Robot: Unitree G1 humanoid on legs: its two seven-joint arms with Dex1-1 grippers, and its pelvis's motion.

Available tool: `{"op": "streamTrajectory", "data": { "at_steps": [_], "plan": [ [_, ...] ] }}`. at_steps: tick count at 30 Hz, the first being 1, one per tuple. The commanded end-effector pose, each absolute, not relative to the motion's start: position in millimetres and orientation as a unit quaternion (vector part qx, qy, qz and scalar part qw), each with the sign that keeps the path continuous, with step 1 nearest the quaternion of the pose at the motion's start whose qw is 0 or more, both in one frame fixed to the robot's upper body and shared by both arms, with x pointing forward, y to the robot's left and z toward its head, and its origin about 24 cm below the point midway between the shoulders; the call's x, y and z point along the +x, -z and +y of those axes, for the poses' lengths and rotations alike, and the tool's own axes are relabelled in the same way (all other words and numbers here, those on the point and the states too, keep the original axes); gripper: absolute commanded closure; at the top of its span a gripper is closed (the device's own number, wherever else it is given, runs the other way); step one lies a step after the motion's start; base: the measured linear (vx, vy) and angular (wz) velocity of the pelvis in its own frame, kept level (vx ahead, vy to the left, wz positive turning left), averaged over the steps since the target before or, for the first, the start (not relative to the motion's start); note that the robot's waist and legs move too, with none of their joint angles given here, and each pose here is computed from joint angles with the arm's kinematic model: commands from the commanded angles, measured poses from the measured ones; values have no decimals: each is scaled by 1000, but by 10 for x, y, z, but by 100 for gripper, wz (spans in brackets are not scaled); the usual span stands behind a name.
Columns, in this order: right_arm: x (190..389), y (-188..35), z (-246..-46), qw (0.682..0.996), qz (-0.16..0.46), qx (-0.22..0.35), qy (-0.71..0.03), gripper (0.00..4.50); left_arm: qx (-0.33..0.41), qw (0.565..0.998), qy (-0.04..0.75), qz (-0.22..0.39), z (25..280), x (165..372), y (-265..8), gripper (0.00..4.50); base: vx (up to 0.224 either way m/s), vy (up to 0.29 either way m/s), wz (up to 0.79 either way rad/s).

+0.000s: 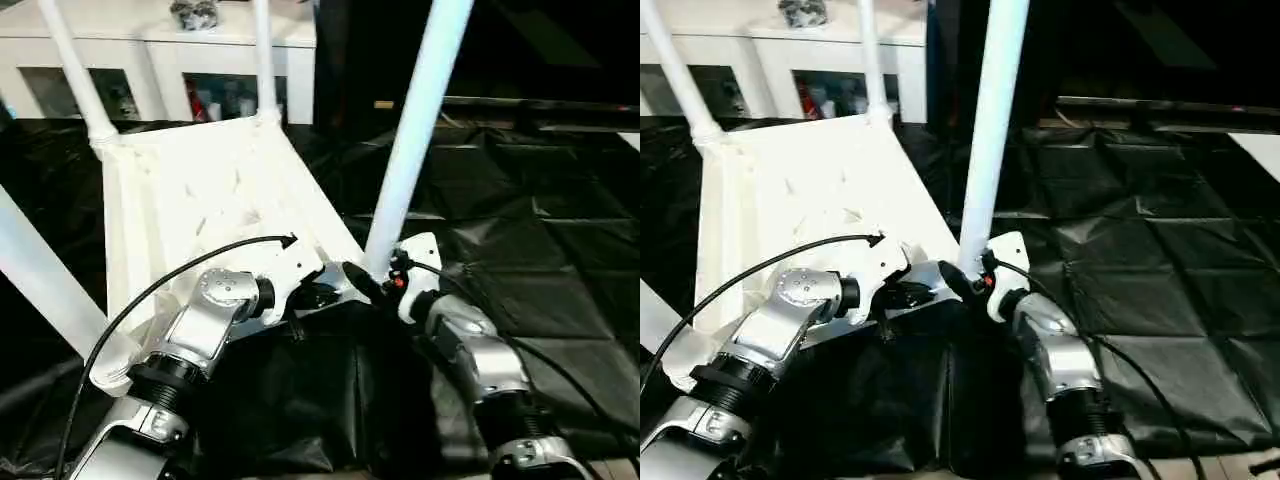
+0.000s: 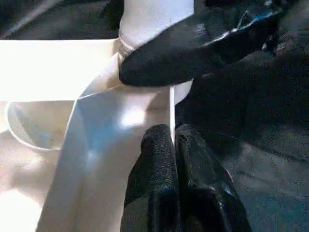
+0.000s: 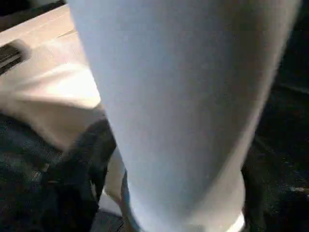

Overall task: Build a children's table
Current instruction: Rotate leg to tighten

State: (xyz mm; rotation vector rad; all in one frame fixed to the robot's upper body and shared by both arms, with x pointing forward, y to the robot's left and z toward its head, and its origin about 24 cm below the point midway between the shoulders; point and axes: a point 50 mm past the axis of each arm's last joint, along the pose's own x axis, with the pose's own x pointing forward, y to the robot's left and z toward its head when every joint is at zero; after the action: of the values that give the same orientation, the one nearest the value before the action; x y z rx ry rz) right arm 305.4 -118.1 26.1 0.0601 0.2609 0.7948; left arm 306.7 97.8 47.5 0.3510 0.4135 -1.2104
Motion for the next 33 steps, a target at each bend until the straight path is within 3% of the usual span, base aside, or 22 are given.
{"op": "streamTrajectory", "data": {
  "at_steps": [1, 3, 7, 13, 22, 25, 33],
  "plan": [
    [2921, -270, -892, 861, 131, 34, -490, 76, 150, 739, 636, 163, 722, 2927, -497, 450, 0, 0, 0],
    [2849, -292, -1045, 828, 140, 5, -543, 76, 160, 711, 662, 172, 858, 2888, -511, 450, 0, 0, 0],
    [2809, -315, -1147, 802, 151, -4, -577, 76, 170, 696, 674, 180, 958, 2884, -513, 450, 0, 0, 0],
    [2778, -382, -1291, 761, 171, -18, -626, 126, 177, 662, 700, 201, 1135, 2902, -517, 450, 0, 0, 0],
    [2748, -396, -1289, 744, 176, -13, -644, 178, 176, 652, 708, 207, 1176, 2920, -525, 450, 0, 0, 0],
    [2734, -373, -1260, 748, 176, -8, -640, 182, 174, 662, 701, 201, 1163, 2936, -520, 450, 0, 0, 0],
    [2954, -141, -1102, 881, 166, 23, -442, 184, 141, 755, 618, 167, 903, 3064, -544, 450, 0, 0, 0]
  ]
}}
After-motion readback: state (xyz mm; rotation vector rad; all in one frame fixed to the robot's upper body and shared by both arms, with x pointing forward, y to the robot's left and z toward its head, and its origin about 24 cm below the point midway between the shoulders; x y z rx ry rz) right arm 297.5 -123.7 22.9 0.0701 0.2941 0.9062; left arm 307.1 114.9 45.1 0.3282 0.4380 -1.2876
